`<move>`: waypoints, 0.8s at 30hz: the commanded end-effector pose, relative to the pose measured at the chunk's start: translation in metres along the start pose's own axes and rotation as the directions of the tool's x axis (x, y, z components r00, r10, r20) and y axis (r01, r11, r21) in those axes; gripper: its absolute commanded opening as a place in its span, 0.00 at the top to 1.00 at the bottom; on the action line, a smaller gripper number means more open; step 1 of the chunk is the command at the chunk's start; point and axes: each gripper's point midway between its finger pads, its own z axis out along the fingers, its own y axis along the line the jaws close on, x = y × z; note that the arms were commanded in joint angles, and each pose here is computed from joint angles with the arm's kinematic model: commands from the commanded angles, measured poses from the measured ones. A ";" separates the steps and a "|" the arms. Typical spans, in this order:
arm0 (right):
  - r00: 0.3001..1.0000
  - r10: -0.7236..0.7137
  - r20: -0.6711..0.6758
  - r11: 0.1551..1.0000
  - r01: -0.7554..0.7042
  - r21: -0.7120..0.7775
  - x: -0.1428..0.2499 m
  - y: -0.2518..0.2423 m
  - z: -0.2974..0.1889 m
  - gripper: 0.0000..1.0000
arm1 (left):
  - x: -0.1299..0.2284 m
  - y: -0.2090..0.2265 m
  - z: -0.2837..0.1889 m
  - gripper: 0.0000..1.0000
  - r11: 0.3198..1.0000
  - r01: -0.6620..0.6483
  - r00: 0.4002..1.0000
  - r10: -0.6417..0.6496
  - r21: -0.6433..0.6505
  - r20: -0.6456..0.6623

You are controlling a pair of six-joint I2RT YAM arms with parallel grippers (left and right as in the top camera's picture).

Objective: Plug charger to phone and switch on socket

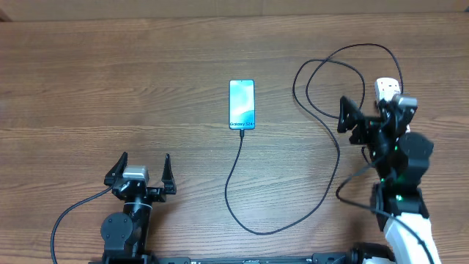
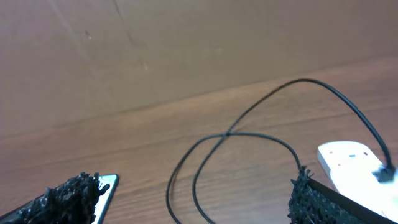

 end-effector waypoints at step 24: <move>0.982 -0.041 0.186 0.999 0.041 0.002 0.040 0.000 -0.065 0.00 | 0.000 0.000 0.000 0.00 1.000 -0.018 1.000 0.018 0.004 0.005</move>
